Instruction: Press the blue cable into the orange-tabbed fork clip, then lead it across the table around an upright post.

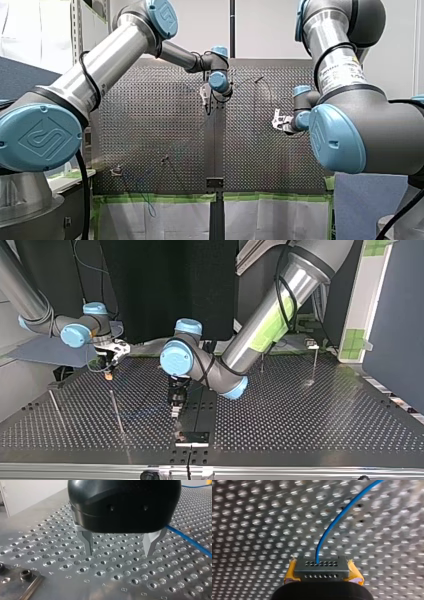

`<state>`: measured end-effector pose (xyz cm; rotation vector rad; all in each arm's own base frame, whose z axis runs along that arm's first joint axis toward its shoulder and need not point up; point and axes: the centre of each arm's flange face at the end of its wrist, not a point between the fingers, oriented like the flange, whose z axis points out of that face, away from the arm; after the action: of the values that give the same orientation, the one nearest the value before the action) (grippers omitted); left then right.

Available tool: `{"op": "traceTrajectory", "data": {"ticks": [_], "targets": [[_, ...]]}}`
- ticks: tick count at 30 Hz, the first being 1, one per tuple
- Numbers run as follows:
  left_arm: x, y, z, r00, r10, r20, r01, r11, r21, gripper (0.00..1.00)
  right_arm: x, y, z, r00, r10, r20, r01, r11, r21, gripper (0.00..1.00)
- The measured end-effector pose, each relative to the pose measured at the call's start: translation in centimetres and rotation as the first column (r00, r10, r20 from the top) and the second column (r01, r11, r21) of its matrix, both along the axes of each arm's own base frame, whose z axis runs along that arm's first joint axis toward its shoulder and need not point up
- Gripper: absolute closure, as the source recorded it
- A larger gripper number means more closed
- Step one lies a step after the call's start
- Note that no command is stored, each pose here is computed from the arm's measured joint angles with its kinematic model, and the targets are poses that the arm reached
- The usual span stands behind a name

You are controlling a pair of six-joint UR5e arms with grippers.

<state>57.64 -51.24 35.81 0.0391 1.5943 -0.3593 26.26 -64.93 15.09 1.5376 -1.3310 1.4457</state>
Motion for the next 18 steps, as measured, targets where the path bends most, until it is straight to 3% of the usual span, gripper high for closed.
{"op": "traceTrajectory", "data": {"ticks": [6, 18], "targets": [[-0.1, -0.1, 0.0, 1.0, 0.0, 0.0, 0.0, 1.0, 0.0, 0.02, 0.0, 0.0, -2.1, 1.0, -0.007, -0.006, 0.007, 0.9997, 0.024, 1.0], [-0.2, -0.2, 0.0, 1.0, -0.001, 0.0, 0.001, 1.0, 0.0, 0.02, -0.3, 0.0, -4.7, 0.9996, -0.025, -0.014, 0.026, 0.9988, 0.041, 1.0]]}}
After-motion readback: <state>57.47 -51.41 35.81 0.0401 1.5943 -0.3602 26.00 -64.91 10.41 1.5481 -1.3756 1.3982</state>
